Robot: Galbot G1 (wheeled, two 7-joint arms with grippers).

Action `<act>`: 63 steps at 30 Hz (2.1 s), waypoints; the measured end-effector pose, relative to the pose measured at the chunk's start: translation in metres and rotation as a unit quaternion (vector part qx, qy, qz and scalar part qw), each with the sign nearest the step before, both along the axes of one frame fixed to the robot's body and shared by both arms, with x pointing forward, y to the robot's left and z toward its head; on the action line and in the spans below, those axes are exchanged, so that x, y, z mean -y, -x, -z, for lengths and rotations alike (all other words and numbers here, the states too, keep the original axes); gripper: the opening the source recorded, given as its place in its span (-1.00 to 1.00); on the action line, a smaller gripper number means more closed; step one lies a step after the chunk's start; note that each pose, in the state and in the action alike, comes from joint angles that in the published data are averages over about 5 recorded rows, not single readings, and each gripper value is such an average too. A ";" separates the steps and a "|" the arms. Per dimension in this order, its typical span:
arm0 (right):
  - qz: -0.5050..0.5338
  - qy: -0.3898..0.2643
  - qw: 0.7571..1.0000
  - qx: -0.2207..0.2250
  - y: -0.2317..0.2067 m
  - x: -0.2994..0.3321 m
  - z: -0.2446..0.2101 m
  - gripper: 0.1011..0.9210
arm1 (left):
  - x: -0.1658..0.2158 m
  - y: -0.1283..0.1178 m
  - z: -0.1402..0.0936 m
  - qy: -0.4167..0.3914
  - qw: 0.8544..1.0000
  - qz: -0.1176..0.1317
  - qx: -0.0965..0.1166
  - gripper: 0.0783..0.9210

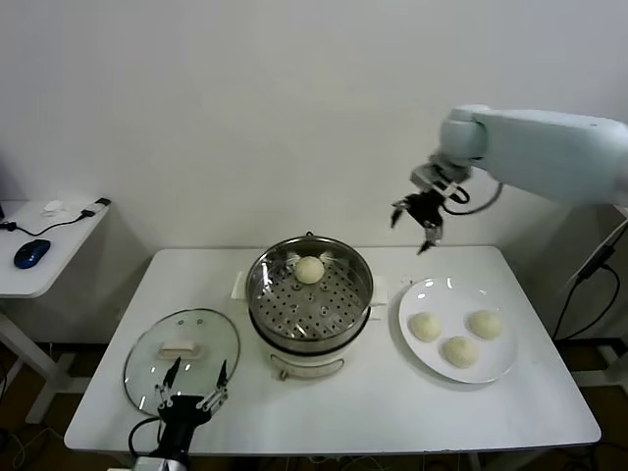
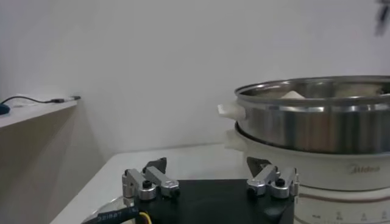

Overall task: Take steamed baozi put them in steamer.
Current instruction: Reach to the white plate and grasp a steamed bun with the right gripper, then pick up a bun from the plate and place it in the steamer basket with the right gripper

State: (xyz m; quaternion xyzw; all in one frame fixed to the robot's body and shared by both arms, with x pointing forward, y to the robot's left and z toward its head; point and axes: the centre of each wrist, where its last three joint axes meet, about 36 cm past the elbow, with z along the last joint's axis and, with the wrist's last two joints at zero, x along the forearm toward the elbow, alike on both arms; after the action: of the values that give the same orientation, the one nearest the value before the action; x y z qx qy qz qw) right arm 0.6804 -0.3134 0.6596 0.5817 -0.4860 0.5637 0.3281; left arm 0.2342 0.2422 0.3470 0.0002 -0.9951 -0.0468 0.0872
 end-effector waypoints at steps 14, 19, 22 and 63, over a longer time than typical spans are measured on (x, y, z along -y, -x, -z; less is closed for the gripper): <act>0.161 0.007 0.987 -0.020 0.043 0.032 0.132 0.76 | 0.000 0.005 -0.001 0.011 1.000 -0.001 -0.008 0.77; 0.182 0.010 0.983 -0.019 0.041 0.028 0.161 0.76 | 0.000 0.008 0.000 0.016 1.000 -0.003 -0.012 0.77; 0.189 0.012 0.982 -0.020 0.040 0.024 0.175 0.76 | 0.000 0.009 0.000 0.018 1.000 -0.004 -0.013 0.77; 0.122 -0.087 0.989 0.015 0.018 -0.079 -0.060 0.37 | 0.005 0.003 -0.009 0.024 1.000 0.005 -0.004 0.77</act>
State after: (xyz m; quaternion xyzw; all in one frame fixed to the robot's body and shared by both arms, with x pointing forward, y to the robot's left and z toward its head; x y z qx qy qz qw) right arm 0.6624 -0.2340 0.7194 0.5354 -0.6060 0.4836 0.3351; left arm 0.2315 0.2375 0.3561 -0.0072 -0.9955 -0.0230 0.0913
